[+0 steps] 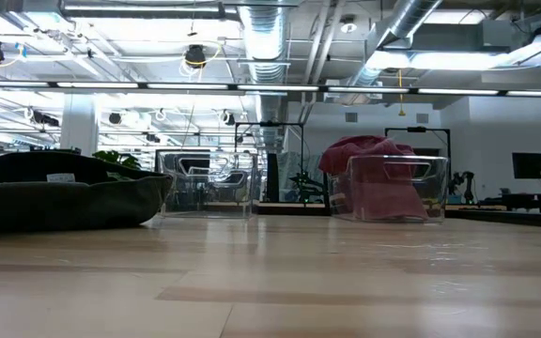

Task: Pick & Place hat
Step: Put the right black cap into the left transparent bin

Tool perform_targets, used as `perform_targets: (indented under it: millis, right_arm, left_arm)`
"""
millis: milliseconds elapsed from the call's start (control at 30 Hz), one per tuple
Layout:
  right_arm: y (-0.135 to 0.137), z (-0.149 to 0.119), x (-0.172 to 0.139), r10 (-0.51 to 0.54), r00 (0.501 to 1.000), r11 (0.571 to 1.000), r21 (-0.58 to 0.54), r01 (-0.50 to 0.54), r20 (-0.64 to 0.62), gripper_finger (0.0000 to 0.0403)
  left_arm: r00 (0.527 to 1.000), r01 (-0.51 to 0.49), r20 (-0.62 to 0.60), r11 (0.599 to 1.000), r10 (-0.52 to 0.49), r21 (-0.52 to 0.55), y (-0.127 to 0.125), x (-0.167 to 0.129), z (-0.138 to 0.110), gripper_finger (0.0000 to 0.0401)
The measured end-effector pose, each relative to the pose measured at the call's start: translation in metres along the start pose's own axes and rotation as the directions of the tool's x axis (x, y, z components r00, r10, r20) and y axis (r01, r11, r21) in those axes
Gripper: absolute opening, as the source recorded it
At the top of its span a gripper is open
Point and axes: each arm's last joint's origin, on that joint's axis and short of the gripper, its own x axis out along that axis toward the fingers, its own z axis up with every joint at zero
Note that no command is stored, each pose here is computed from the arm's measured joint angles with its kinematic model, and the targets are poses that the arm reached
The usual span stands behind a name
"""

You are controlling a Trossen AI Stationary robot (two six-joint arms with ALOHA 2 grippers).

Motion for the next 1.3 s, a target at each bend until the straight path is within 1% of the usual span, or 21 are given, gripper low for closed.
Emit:
perform_targets:
  millis: [100, 167, 267, 400, 500, 600, 767, 900, 1000, 1067, 1167, 1300]
  right_arm:
    - [-0.005, -0.012, -0.006, 0.008, 1.0, 1.0, 0.012, -0.008, -0.026, 0.0001]
    - [-0.011, -0.019, -0.007, -0.019, 0.998, 1.0, 0.018, 0.02, -0.055, 0.0001]
    - [-0.02, -0.029, -0.006, -0.054, 0.995, 0.996, 0.062, 0.06, -0.088, 0.0001]
    - [-0.028, -0.039, -0.007, -0.074, 0.989, 0.989, 0.118, 0.088, -0.125, 0.0001]
    - [-0.03, -0.042, -0.008, -0.079, 0.988, 0.982, 0.163, 0.1, -0.132, 0.0001]
    - [-0.03, -0.042, -0.008, -0.077, 0.988, 0.975, 0.195, 0.103, -0.133, 0.0001]
    - [-0.028, -0.041, -0.009, -0.067, 0.989, 0.974, 0.207, 0.094, -0.135, 0.0001]
    - [-0.027, -0.042, -0.009, -0.072, 0.986, 0.971, 0.214, 0.104, -0.149, 0.0003]
    - [-0.027, -0.043, -0.009, -0.073, 0.985, 0.97, 0.217, 0.107, -0.158, 0.0002]
    - [-0.027, -0.043, -0.009, -0.07, 0.984, 0.97, 0.219, 0.105, -0.163, 0.0002]
    - [-0.027, -0.043, -0.009, -0.069, 0.984, 0.969, 0.222, 0.105, -0.165, 0.0002]
    - [-0.026, -0.044, -0.009, -0.067, 0.983, 0.966, 0.234, 0.106, -0.168, 0.0002]
  left_arm:
    - [0.997, -0.065, -0.029, 0.998, 0.064, -0.003, 0.006, -0.004, 0.002, 0.0079]
    - [0.996, -0.071, -0.059, 0.997, 0.071, 0.005, 0.007, -0.003, -0.001, 0.0086]
    - [0.994, -0.036, -0.101, 0.999, 0.036, 0.005, 0.004, -0.003, -0.006, 0.0092]
    - [0.986, 0.065, -0.152, 0.998, -0.064, 0.003, -0.004, -0.005, -0.012, 0.0094]
    - [0.982, 0.085, -0.173, 0.996, -0.078, 0.033, -0.006, -0.008, -0.011, 0.0092]
    - [0.984, 0.073, -0.165, 0.995, -0.061, 0.067, -0.004, -0.012, -0.007, 0.0086]
    - [0.99, 0.086, -0.121, 0.981, -0.065, 0.175, -0.003, -0.019, 0.002, 0.0069]
    - [0.994, 0.08, -0.093, 0.981, -0.064, 0.175, -0.002, -0.022, 0.008, 0.0055]
    - [0.994, 0.084, -0.074, 0.989, -0.075, 0.119, -0.004, -0.024, 0.011, 0.0048]
    - [0.994, 0.087, -0.074, 0.99, -0.079, 0.113, -0.005, -0.025, 0.012, 0.0047]
    - [0.991, 0.107, -0.096, 0.987, -0.096, 0.123, -0.009, -0.026, 0.012, 0.0057]
    - [0.985, 0.152, -0.107, 0.979, -0.137, 0.139, -0.015, -0.028, 0.012, 0.0083]
